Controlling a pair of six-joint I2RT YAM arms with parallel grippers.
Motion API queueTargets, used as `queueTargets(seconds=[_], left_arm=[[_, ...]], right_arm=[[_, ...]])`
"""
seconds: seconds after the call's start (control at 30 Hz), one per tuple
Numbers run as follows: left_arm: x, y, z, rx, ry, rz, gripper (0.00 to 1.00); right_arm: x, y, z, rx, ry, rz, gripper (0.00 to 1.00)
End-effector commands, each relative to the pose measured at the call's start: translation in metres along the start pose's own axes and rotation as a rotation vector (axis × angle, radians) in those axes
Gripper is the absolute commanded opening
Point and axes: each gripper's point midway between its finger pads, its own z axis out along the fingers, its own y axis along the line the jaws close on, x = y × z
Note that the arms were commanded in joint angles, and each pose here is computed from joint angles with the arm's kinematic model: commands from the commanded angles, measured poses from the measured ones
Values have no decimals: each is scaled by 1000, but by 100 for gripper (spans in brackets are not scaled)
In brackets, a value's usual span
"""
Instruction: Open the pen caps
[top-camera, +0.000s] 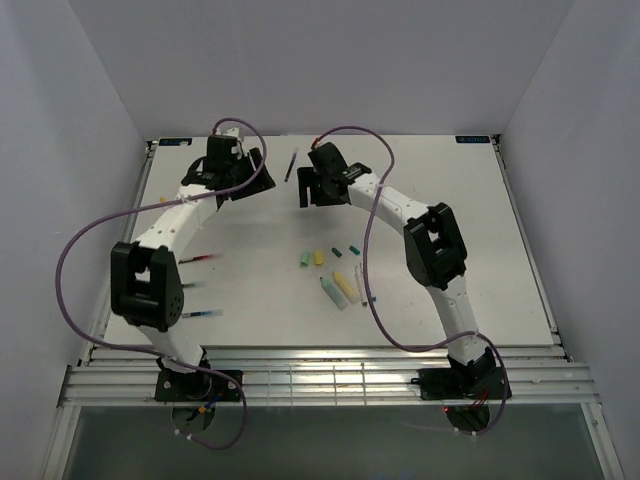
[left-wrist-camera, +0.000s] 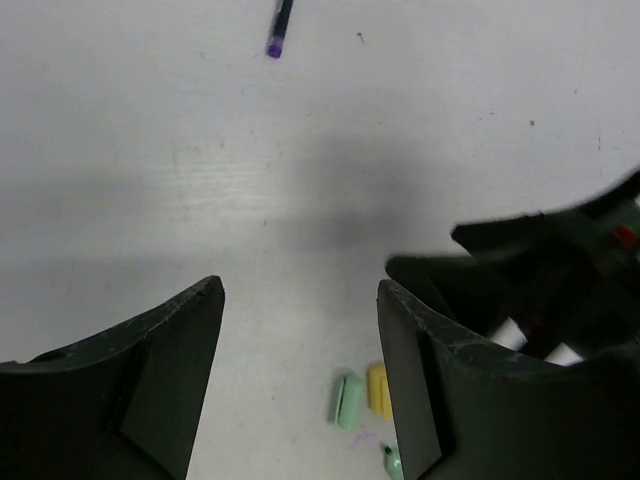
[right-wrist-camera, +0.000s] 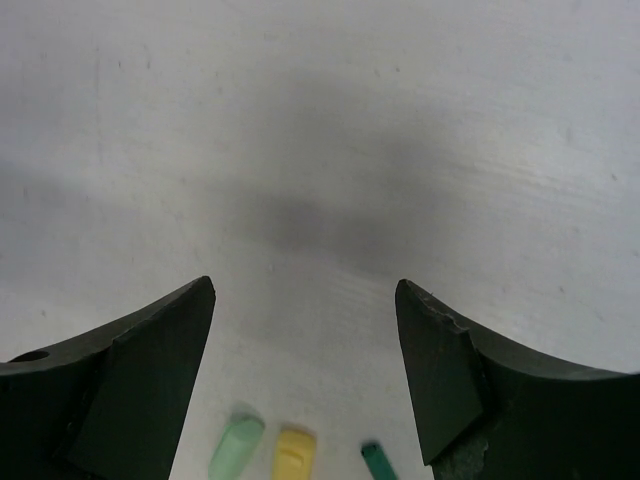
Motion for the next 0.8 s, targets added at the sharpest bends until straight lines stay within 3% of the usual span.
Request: queueTargets(seconds=[0.0, 0.03, 0.07, 0.13, 0.33, 0.77], left_arm=[[-12, -25, 38, 151, 43, 182, 73], [3, -14, 67, 142, 106, 230, 74], [-18, -26, 73, 169, 74, 266, 74], [-16, -24, 91, 187, 104, 350, 77], [-34, -16, 133, 163, 48, 462, 81], [-18, 7, 199, 134, 40, 597, 81]], right_arm=[[-31, 4, -73, -52, -88, 2, 79], [-24, -2, -83, -46, -70, 2, 79], [-29, -1, -108, -69, -94, 4, 79], [3, -13, -116, -91, -11, 22, 79], [47, -29, -160, -127, 40, 34, 79], [62, -59, -198, -53, -31, 38, 79]])
